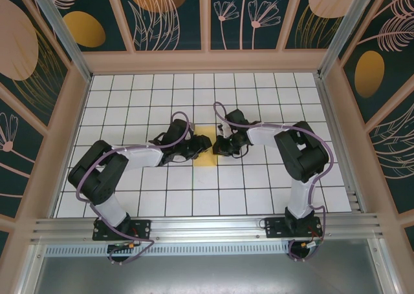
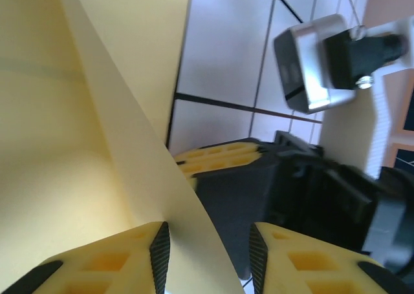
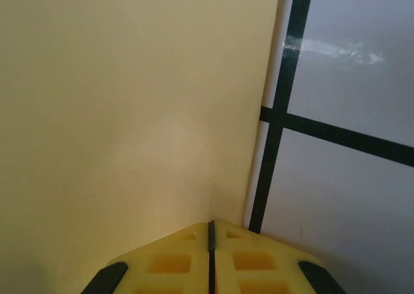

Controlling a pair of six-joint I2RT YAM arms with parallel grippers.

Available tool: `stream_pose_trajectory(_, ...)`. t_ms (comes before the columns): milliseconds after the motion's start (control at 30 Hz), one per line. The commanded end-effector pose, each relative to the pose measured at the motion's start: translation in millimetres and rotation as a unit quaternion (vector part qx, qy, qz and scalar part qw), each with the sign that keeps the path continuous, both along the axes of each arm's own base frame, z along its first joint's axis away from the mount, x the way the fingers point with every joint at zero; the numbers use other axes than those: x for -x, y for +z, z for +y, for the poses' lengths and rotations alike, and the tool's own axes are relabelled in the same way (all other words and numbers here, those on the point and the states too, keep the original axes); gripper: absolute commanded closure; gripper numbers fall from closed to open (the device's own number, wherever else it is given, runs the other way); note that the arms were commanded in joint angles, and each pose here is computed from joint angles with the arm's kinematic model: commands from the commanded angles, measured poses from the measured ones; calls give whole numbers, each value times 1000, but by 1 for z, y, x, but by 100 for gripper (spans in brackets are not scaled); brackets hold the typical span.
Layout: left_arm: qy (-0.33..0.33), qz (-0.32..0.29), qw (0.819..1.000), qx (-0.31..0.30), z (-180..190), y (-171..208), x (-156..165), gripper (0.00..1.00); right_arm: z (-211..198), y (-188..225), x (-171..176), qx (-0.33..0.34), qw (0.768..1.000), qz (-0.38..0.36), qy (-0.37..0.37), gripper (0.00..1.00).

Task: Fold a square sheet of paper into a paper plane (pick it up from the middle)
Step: Fold the triangle a second time at the center of the table.

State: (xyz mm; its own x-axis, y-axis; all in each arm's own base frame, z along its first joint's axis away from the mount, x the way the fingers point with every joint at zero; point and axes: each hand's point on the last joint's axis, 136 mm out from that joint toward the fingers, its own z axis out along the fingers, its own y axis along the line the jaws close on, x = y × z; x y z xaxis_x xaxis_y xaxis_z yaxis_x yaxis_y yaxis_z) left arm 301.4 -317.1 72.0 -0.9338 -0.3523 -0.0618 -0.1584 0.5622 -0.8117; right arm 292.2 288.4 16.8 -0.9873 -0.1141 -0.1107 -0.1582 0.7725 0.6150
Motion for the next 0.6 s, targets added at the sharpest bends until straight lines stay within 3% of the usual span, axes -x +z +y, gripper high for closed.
stream_pose_trajectory(0, -16, -18, 1000, 13, -11, 1, -7, 57, -10, -6, 10, 12, 1000, 18, -9, 90)
stream_pose_trajectory(300, -8, -18, 1000, 5, -11, -8, -11, 46, -13, 33, -2, -46, 998, -10, -30, 86)
stream_pose_trajectory(567, 2, -16, 1000, -4, -8, -11, -13, 40, -38, 44, -11, -37, 997, -44, -51, 80)
